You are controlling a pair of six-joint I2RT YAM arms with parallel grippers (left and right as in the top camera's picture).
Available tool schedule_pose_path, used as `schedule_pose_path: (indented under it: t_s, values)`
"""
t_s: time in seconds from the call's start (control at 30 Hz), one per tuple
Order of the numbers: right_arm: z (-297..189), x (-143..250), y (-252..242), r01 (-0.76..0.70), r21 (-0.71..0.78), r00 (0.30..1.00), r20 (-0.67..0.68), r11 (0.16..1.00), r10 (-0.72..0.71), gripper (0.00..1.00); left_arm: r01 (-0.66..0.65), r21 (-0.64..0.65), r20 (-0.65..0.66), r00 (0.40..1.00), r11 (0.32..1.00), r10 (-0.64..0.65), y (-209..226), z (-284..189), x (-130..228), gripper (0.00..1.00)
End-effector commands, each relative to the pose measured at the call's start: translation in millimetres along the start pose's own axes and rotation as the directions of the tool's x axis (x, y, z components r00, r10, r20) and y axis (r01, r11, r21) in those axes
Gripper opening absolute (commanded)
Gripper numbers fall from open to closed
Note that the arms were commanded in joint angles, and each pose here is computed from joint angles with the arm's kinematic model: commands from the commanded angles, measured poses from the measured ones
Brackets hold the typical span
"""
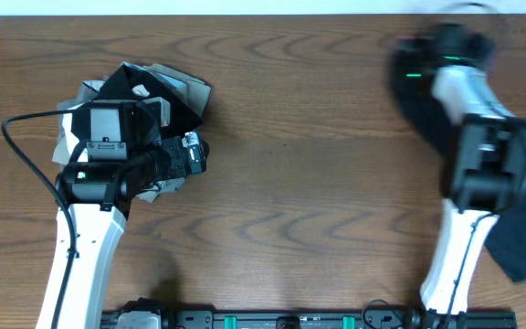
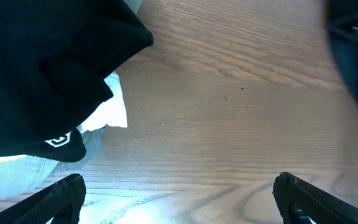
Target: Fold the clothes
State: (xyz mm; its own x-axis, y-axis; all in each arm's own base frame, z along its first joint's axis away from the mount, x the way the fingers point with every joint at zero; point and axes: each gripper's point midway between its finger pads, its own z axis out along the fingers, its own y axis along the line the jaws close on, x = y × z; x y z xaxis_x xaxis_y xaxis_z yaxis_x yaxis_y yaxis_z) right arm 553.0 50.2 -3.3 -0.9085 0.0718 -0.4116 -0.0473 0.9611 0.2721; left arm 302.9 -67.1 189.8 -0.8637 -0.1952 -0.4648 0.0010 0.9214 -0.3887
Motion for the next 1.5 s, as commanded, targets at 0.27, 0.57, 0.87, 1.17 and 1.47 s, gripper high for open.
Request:
schedule_pose_path:
  t_s: [0.27, 0.57, 0.87, 1.17, 1.47]
  values:
    - [46.6, 176.6, 163.4, 0.465, -0.231, 0.754, -0.403, 0.855, -0.519, 0.04, -0.009, -0.069, 0.03, 0.999, 0.998, 0.011, 9.1, -3.8, -8.1, 0.98]
    - [-30.5, 113.8, 186.3, 0.474, -0.237, 0.819, -0.235, 0.848, -0.523, 0.54, -0.01, -0.067, 0.037, 0.999, 0.998, 0.013, 8.6, -3.8, -9.8, 0.98]
    - [-155.6, 22.9, 91.0, 0.084, -0.103, 0.995, -0.051, 0.991, -0.09, 0.69, -0.018, -0.064, 0.066, 0.998, 0.998, 0.022, 7.4, -4.0, -17.0, 0.98]
    - [-204.9, 75.4, -49.8, -0.385, 0.119, 0.897, -0.187, 0.915, 0.401, 0.71, -0.022, -0.062, 0.072, 0.997, 0.998, 0.027, 7.3, -1.3, -20.4, 0.98]
    - [-196.5, 193.2, -146.0, -0.706, 0.319, 0.584, -0.243, 0.633, 0.774, 0.66, -0.035, -0.061, 0.069, 0.997, 0.998, 0.04, 6.1, -0.4, -19.9, 0.98]
